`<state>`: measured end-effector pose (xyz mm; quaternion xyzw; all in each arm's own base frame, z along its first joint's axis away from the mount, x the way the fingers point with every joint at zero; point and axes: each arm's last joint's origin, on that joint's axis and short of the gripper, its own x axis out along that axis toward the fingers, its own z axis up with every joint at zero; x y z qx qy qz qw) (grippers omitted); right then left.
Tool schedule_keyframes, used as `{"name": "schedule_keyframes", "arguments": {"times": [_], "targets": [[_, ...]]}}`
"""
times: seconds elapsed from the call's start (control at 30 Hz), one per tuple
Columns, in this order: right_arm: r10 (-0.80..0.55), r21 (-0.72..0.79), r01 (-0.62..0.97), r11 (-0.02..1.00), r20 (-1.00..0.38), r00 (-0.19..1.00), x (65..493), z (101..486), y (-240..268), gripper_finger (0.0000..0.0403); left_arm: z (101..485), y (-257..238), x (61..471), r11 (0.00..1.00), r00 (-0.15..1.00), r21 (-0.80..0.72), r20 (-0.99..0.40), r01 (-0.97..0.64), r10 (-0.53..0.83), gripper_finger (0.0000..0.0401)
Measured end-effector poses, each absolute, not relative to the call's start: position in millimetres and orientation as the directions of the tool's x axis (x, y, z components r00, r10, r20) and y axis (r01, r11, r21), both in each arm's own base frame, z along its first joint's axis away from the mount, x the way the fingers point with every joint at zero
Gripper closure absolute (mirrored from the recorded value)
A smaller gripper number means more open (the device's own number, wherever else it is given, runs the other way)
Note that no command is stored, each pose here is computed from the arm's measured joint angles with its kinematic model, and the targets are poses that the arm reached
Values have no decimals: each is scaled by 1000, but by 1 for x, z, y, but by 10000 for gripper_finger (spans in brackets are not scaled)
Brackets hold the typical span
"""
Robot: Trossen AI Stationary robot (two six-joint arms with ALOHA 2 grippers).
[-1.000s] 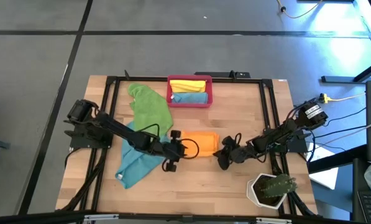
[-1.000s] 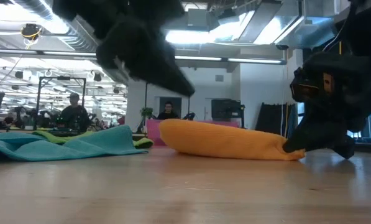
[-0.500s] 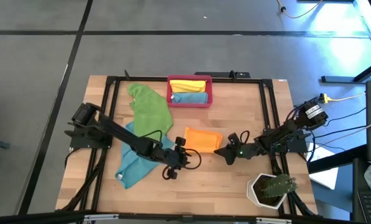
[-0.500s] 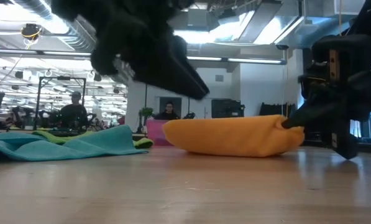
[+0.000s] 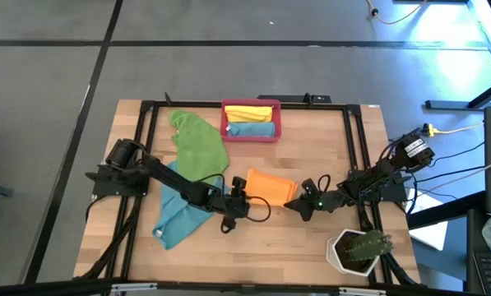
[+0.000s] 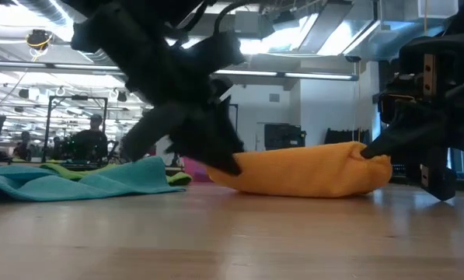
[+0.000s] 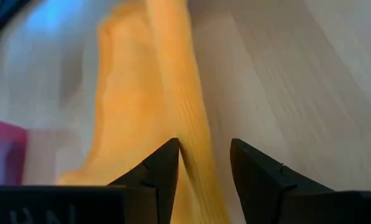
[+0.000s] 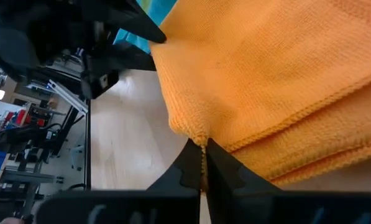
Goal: Roll microfiber towels into tight, uniform cylinder then place into a basket
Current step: Roll the orange microfiber towel
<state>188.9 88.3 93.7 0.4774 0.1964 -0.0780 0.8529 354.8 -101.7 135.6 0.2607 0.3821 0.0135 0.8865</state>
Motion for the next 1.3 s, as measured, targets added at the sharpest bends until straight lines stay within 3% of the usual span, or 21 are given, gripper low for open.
{"name": "schedule_keyframes", "arguments": {"times": [0.5, 0.6, 0.7, 0.83, 1.3], "targets": [[66, 775, 312, 550, -413, 909, 189, 94, 89, 397, 128, -90, 350, 871, 628, 468, -726, 153, 279, 267], [82, 757, 295, 583, -416, 905, 189, 93, 89, 395, 128, -91, 350, 870, 628, 468, -726, 154, 279, 283], [115, 687, 245, 684, -434, 894, 188, 92, 90, 384, 128, -96, 348, 872, 632, 457, -731, 176, 256, 323], [126, 615, 190, 765, -432, 893, 188, 92, 90, 366, 128, -102, 347, 888, 632, 397, -755, 230, 174, 389], [134, 444, 50, 894, -372, 919, 191, 98, 91, 307, 163, -100, 357, 974, 614, -8, -775, 226, -149, 400]]}}
